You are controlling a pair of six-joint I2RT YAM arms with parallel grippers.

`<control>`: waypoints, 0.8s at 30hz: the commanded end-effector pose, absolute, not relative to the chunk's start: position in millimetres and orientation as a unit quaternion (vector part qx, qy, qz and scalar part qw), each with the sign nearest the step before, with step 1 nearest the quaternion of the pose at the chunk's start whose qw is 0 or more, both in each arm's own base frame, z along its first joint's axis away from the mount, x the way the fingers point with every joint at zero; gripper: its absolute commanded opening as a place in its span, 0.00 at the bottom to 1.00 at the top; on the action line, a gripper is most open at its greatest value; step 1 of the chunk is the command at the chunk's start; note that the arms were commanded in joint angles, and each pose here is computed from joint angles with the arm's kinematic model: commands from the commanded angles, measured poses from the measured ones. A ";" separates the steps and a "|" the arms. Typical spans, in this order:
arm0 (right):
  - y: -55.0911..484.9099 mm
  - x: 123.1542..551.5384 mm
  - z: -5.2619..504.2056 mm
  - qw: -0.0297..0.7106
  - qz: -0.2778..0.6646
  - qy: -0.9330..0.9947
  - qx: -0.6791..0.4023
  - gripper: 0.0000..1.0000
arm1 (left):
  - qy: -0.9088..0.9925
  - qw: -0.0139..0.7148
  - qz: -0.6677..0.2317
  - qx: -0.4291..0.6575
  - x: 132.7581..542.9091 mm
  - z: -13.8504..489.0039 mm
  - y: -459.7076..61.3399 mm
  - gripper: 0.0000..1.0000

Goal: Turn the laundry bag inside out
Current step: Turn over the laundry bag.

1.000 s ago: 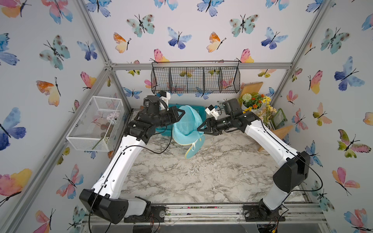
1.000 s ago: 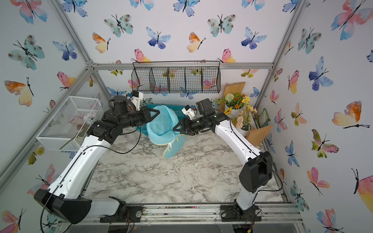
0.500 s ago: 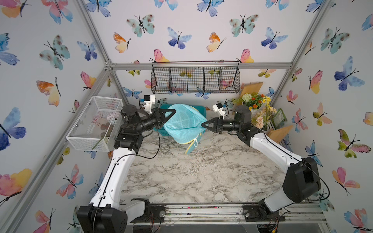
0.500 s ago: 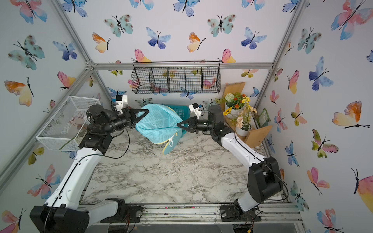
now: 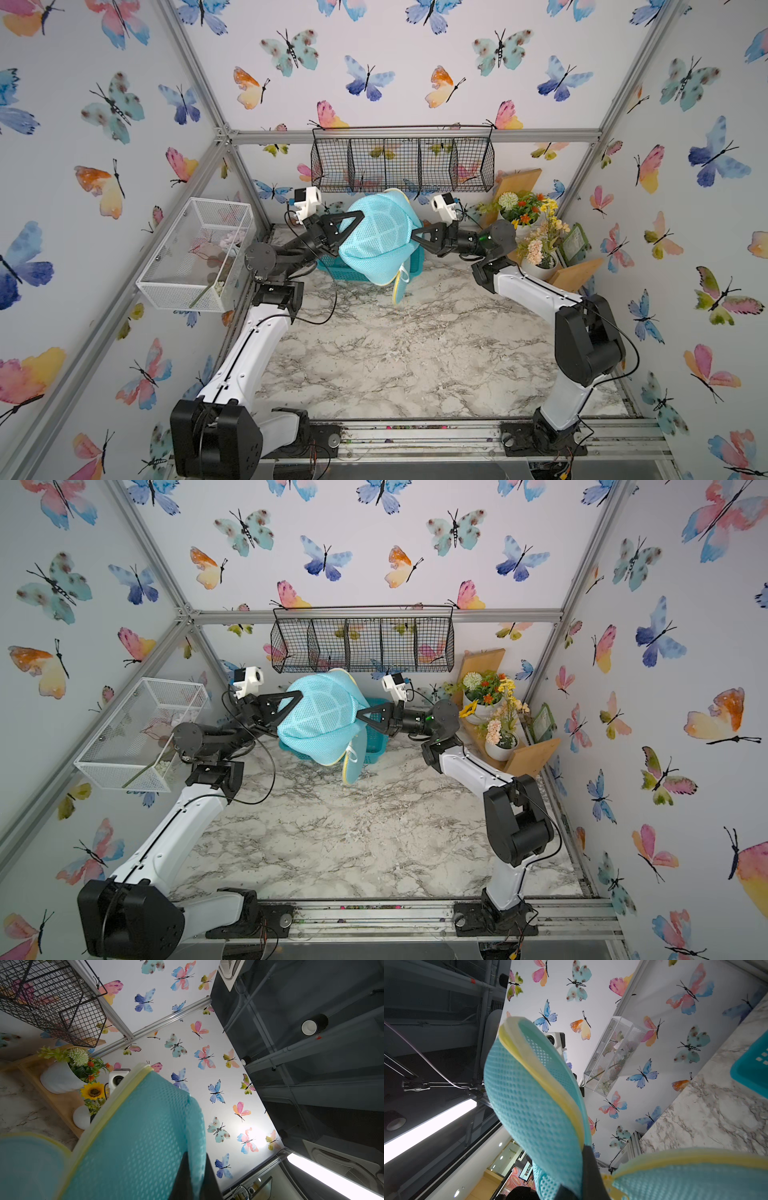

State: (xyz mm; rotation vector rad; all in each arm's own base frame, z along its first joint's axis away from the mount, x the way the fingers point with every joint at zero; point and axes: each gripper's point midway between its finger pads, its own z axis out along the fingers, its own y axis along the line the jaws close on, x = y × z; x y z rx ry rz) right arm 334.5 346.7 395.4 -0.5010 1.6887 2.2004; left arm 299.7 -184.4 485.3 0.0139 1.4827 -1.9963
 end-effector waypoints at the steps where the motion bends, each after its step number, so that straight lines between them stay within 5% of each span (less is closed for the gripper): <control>1: 338.4 330.8 438.8 0.205 0.782 0.551 -0.207 0.02 | 0.599 0.292 -0.744 0.049 275.1 474.4 -200.1 0.00; 6: 344.4 341.1 451.0 0.213 0.778 0.547 -0.224 0.03 | 0.658 0.245 -0.711 0.037 273.0 433.5 -208.0 0.00; 16: 370.6 337.9 383.3 0.105 0.767 0.602 -0.193 0.03 | 0.619 0.271 -0.732 0.092 260.9 473.1 -209.2 0.00; 24: 421.1 262.1 350.1 -0.033 0.758 0.599 -0.256 0.03 | 0.511 0.314 -0.792 0.118 252.6 523.4 -197.3 0.00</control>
